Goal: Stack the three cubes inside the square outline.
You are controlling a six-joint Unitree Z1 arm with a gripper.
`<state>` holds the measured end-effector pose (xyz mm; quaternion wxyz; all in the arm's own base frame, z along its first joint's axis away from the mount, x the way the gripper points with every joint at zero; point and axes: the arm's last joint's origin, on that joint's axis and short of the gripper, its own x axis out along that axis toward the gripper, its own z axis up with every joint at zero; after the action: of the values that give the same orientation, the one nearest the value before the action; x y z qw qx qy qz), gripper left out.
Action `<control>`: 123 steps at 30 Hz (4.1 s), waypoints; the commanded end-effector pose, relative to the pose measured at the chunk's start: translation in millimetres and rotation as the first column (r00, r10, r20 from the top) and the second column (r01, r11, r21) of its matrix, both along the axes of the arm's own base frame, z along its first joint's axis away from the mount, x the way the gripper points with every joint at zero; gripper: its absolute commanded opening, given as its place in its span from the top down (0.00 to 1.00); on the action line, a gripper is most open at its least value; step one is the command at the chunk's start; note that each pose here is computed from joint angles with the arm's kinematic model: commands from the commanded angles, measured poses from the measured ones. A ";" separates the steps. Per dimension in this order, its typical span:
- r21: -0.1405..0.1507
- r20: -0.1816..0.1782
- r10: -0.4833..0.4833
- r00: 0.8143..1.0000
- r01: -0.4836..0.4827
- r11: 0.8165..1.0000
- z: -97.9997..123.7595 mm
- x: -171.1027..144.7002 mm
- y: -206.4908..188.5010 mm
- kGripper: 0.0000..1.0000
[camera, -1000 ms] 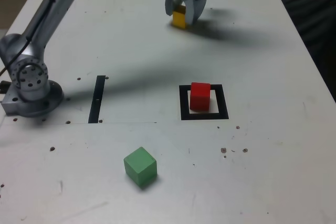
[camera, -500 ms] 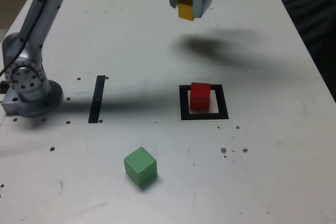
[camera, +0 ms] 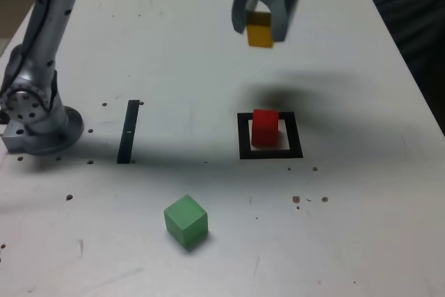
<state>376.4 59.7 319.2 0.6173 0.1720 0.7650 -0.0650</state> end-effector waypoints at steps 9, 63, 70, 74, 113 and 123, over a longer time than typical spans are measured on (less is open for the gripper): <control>-0.030 -0.006 0.118 0.993 -0.118 0.993 -5.2 -3.0 -56.0 0.73; -0.035 -0.108 0.191 0.976 -0.196 0.980 -50.9 4.1 -81.8 0.00; 0.002 -0.025 0.151 0.988 -0.151 0.989 -17.3 -23.4 -88.9 0.00; 0.004 -0.009 0.113 0.994 -0.113 0.994 -7.6 -39.4 -101.0 0.00; -0.117 0.054 -0.298 0.953 0.303 0.946 -50.4 -123.4 -240.5 0.01; -0.084 0.011 -0.468 0.884 0.467 0.880 -56.3 -141.1 -243.7 0.01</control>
<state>237.3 -185.2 261.3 0.5883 0.3233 0.6999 -0.2441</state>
